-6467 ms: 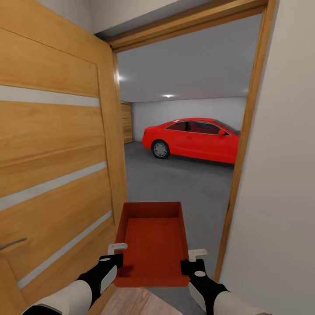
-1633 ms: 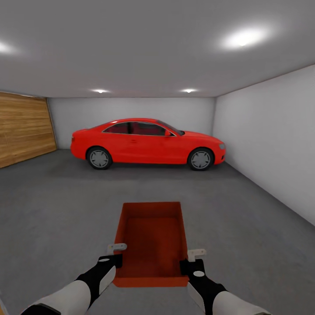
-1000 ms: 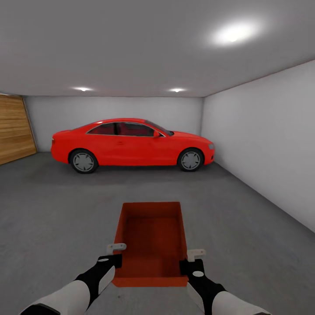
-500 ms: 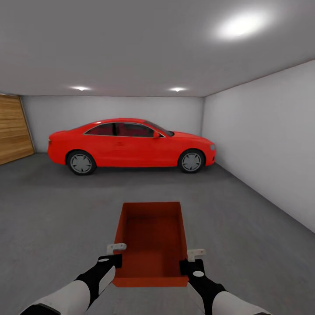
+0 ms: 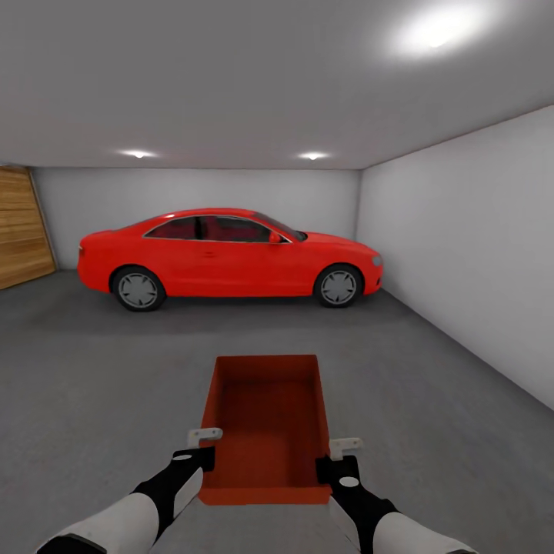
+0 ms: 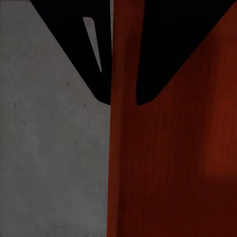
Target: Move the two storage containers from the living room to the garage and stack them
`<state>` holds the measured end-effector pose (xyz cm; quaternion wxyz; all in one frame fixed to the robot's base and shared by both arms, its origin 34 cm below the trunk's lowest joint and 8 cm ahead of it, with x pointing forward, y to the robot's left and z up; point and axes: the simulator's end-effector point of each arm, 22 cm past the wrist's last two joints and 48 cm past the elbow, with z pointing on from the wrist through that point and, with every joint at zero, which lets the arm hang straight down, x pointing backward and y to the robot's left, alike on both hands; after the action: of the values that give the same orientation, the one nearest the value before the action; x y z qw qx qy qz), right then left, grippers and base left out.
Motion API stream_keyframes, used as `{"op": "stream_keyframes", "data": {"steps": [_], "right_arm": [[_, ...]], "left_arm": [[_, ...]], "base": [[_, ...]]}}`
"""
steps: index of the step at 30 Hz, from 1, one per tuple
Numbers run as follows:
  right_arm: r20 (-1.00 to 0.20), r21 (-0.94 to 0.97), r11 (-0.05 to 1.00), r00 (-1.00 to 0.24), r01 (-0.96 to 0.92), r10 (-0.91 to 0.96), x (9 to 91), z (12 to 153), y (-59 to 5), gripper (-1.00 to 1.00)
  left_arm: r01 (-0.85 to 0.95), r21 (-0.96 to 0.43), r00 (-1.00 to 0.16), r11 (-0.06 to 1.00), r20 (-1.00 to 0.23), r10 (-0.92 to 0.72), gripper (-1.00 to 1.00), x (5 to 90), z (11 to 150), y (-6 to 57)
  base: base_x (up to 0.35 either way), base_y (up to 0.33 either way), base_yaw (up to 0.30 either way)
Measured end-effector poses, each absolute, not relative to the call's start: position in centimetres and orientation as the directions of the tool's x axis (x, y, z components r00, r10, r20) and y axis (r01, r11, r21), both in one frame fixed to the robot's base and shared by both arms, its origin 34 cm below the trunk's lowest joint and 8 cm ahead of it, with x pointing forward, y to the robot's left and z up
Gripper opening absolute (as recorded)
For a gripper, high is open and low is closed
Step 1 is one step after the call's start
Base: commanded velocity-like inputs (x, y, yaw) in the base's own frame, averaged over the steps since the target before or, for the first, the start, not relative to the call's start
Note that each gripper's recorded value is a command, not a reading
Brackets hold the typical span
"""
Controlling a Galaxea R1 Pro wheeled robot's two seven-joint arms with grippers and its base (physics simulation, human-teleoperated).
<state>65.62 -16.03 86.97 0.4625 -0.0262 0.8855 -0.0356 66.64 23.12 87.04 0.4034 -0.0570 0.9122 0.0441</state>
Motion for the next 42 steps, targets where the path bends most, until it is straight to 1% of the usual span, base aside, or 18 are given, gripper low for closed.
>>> {"op": "stream_keyframes", "data": {"steps": [42], "right_arm": [[-0.819, -0.087, 0.996, -0.568, -0.014, -0.079, 65.67, 87.02, -16.10, -1.00]], "left_arm": [[-0.140, 0.034, -0.666, 0.990, -0.743, -0.069, -1.00, 66.68, 87.10, 23.04]], "base": [[0.322, 0.000, 0.000]]}}
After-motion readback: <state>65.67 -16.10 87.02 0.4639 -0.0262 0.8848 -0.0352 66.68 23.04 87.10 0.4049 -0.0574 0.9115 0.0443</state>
